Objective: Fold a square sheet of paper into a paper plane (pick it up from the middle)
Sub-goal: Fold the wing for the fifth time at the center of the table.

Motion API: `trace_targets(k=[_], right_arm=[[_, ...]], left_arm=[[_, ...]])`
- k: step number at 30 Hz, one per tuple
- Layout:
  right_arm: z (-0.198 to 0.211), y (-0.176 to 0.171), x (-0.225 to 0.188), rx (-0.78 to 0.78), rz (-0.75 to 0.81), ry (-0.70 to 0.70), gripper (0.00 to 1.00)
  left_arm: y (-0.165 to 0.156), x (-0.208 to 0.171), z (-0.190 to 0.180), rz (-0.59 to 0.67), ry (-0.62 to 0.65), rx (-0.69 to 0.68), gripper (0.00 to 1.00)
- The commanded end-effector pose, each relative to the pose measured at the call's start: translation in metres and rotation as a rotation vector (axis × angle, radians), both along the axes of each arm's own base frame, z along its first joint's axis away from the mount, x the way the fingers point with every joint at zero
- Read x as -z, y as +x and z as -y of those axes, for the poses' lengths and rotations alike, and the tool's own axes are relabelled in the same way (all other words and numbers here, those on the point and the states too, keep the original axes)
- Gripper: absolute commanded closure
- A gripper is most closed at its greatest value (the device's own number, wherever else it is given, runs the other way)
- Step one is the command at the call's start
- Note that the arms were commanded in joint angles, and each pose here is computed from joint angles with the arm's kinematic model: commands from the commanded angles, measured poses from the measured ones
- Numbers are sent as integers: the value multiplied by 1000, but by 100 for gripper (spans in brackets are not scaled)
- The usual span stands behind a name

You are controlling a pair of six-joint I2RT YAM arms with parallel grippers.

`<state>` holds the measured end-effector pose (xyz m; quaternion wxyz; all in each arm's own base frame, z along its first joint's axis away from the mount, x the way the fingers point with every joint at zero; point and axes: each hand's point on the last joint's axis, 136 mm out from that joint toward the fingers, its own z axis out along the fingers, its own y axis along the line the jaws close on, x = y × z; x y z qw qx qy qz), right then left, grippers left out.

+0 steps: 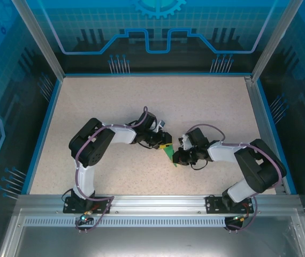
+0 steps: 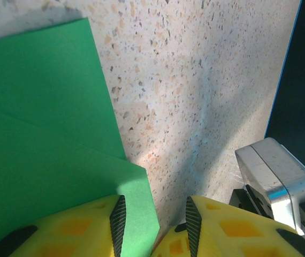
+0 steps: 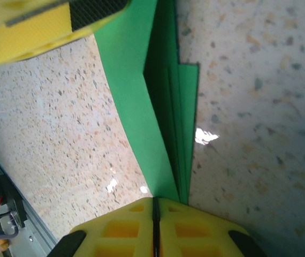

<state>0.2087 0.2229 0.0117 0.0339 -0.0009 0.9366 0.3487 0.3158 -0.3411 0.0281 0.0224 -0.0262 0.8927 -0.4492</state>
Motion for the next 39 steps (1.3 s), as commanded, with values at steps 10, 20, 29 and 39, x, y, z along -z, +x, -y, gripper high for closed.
trace_targets(k=[10,20,29,39], right_arm=[[-14,-5,-38,-36,8,49,88],[3,-22,11,-33,-93,-81,88],[26,-41,23,9,-138,-89,88],[40,-53,27,59,-172,-10,86]], left_arm=[[-16,50,-22,-109,145,-23,61],[-16,49,-23,-106,146,-22,60],[-16,48,-23,-105,147,-21,61],[-16,50,-22,-107,147,-19,60]])
